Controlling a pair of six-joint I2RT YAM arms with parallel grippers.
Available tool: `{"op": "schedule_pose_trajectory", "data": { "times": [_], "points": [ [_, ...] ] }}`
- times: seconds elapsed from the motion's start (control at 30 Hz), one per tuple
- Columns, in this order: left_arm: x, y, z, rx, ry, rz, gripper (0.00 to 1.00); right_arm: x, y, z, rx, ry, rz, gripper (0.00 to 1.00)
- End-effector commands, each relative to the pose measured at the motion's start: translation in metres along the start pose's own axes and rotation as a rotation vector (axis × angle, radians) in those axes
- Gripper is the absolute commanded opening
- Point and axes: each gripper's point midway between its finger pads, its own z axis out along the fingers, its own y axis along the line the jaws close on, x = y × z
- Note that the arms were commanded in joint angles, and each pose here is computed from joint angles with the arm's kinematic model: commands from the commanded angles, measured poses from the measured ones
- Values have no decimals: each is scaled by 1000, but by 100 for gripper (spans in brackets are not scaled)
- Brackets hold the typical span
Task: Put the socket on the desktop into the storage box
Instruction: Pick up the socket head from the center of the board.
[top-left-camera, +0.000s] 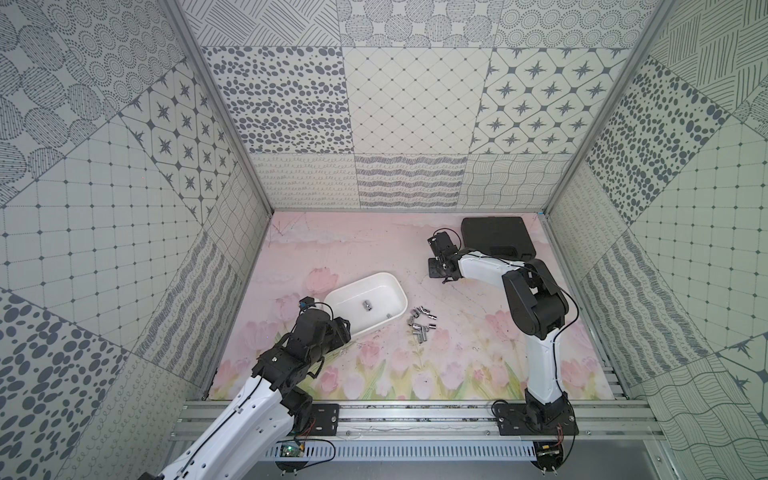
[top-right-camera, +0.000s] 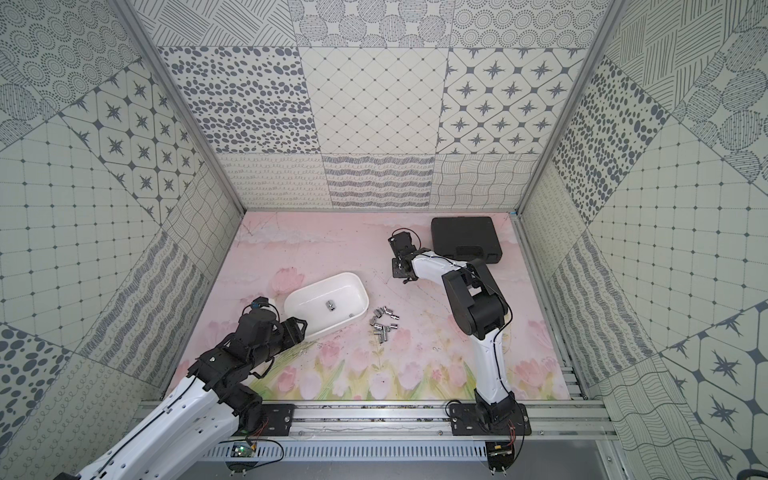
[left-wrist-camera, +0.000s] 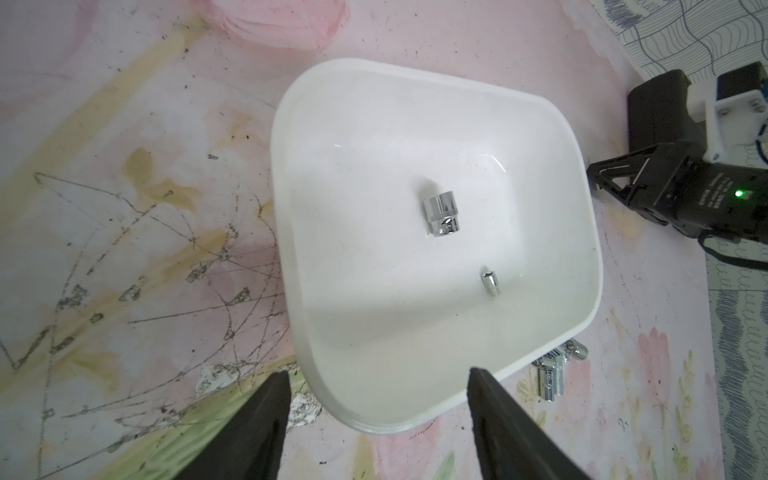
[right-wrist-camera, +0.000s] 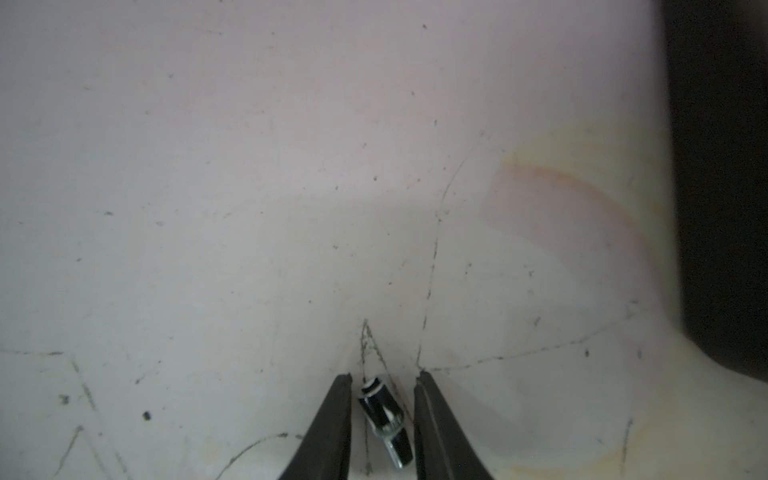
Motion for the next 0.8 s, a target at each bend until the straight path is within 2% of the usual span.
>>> {"op": "schedule_pose_trajectory", "data": {
  "times": [0.0, 0.23, 0.47, 0.6, 0.77],
  "points": [
    [0, -1, -1, 1, 1, 8, 72, 12, -9, 10, 42, 32, 13, 23],
    [0, 0, 0, 0, 2, 6, 72, 21, -11, 10, 37, 55, 33, 16],
    [0, -1, -1, 6, 3, 5, 72, 22, -2, -1, -28, 65, 59, 7],
    [1, -1, -2, 7, 2, 5, 72, 15, 3, -15, -66, 47, 71, 6],
    [0, -2, -2, 14, 0, 1, 72, 11, 18, -50, -123, 0, 73, 5]
  ]
}}
